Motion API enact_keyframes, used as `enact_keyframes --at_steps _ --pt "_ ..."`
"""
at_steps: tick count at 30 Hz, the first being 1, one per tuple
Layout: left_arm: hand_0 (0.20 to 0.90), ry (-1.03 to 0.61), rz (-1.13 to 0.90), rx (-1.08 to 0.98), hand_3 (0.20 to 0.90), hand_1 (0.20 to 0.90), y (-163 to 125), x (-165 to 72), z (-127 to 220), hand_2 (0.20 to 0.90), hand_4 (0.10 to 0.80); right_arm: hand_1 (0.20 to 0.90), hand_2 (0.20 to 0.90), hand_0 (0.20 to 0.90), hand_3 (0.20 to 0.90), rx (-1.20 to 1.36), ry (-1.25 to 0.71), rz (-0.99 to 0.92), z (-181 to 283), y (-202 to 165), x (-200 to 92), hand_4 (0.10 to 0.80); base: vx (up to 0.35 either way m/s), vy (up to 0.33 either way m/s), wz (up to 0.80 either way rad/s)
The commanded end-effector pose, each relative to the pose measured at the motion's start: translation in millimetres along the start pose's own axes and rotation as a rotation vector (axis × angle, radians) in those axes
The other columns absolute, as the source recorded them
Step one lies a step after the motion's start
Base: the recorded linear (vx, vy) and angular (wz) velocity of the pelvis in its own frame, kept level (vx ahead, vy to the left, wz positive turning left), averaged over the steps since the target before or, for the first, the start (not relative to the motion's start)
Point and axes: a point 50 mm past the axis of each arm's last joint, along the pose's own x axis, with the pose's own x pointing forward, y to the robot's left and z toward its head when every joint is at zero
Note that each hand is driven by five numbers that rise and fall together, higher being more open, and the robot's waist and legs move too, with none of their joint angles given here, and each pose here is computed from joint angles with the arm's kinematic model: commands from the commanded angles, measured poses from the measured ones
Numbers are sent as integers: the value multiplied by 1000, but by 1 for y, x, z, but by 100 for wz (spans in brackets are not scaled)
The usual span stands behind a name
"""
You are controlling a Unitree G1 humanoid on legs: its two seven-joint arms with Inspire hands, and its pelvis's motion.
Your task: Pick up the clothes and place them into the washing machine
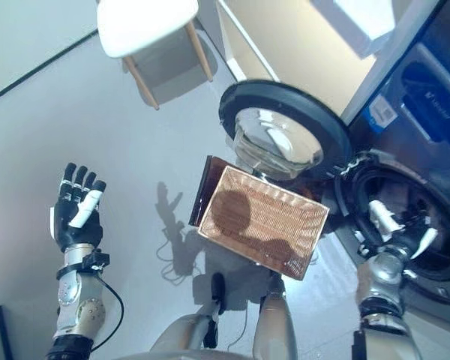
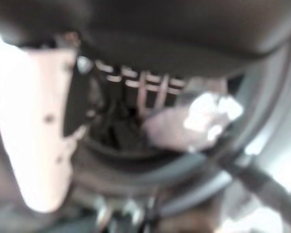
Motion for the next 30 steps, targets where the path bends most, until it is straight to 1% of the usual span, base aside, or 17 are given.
enact_keyframes --at_steps 1,4,5,6,7,10,11,12,13,16,17,24,26,30 --pt "900 -169 22 74 900 900 12 11 34 900 800 900 900 900 900 -44 -104 52 14 -5 0 800 98 -20 -4" --pt "900 -149 48 91 900 900 18 9 31 900 800 900 900 900 900 -64 -72 93 1 -1 -8 800 94 -11 -2" --pt "900 -130 58 109 900 900 21 6 28 900 800 900 900 900 900 -107 -47 127 -9 1 -16 800 71 -10 0" --pt "900 -130 59 110 900 900 21 6 28 900 800 900 900 900 900 -108 -47 127 -10 1 -16 800 138 -13 -1" --pt "900 -100 73 132 900 900 26 3 24 900 800 900 900 900 900 -144 -20 163 -20 4 -23 800 94 -6 -2" --pt "900 -70 82 178 900 900 33 -1 20 900 800 900 900 900 900 -188 16 211 -33 6 -33 800 107 -8 -5" --pt "900 -37 86 223 900 900 38 -3 17 900 800 900 900 900 900 -259 48 250 -44 6 -40 800 92 -2 -3" --pt "900 -37 87 224 900 900 38 -3 17 900 800 900 900 900 900 -259 48 250 -44 6 -40 800 76 5 -4" --pt "900 -30 79 267 900 900 40 -4 17 900 800 900 900 900 900 -354 41 279 -48 6 -43 800 56 1 1" --pt "900 13 98 300 900 900 48 -9 11 900 800 900 900 900 900 -459 67 335 -61 6 -51 800 66 -1 2" --pt "900 26 102 317 900 900 50 -10 10 900 800 900 900 900 900 -550 57 371 -64 6 -54 800 61 -6 7" --pt "900 96 126 388 900 900 60 -20 -2 900 800 900 900 900 900 -518 93 451 -75 9 -70 800 19 -2 13" --pt "900 133 146 428 900 900 65 -24 -8 900 800 900 900 900 900 -502 103 488 -79 14 -76 800 -24 -30 7" --pt "900 154 159 425 900 900 68 -25 -12 900 800 900 900 900 900 -505 64 576 -75 29 -85 800 -19 -27 14"
